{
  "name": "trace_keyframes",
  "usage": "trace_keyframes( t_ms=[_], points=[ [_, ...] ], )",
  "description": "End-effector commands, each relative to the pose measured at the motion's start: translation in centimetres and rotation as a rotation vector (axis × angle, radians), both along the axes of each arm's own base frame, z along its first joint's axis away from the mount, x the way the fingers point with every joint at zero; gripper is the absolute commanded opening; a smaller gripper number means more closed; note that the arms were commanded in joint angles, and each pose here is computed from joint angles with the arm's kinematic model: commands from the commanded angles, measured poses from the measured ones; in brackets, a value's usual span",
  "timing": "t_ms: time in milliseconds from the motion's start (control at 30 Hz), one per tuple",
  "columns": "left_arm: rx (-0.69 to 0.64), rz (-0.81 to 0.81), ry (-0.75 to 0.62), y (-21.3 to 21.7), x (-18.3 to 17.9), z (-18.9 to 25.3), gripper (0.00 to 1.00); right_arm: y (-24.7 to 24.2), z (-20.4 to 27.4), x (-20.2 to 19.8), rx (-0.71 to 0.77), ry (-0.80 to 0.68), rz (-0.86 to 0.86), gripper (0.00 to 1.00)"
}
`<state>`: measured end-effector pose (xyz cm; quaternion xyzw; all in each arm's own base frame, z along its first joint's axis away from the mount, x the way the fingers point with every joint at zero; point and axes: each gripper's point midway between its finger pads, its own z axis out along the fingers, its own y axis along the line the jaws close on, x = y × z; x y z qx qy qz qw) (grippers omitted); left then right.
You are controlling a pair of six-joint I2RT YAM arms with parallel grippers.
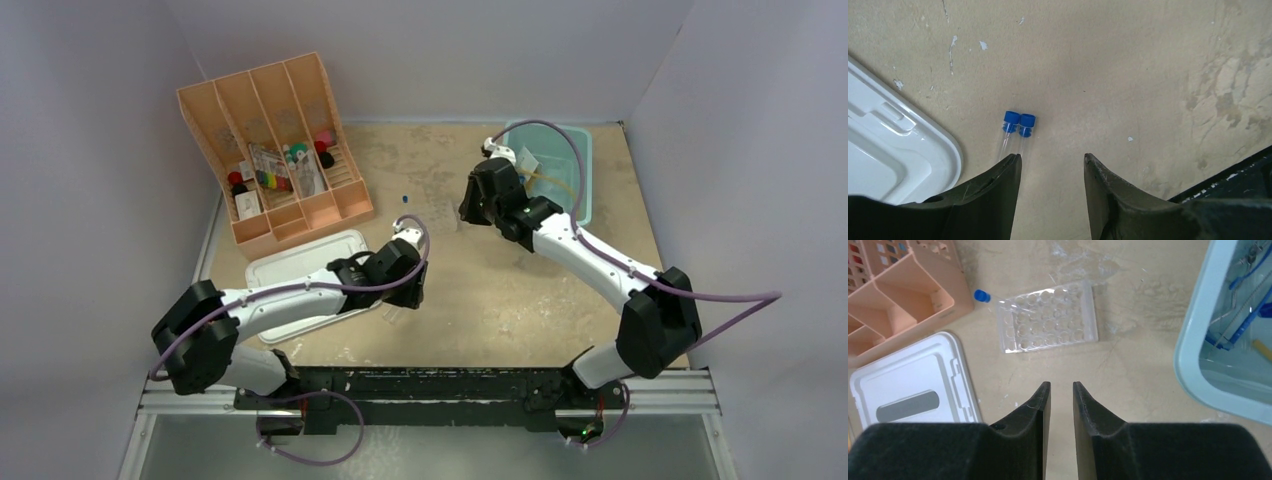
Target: Organize the chemistry lab equipment
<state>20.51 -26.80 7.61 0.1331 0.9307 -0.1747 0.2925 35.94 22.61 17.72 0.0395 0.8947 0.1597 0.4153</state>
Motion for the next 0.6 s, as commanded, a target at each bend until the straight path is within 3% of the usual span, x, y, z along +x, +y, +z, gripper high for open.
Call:
trace_keyframes(
  t_ms=[0,567],
  points=[
    [0.033,-0.012,0.010,0.1,-0.3,-1.1,0.49,-0.9,0.6,-0.4,0.038,0.002,-0.038,0.25],
    [0.067,-0.002,0.099,1.8,-2.6,-4.9,0.39,-1.1,-0.7,-1.8,0.087,0.038,-0.050,0.26]
  ],
)
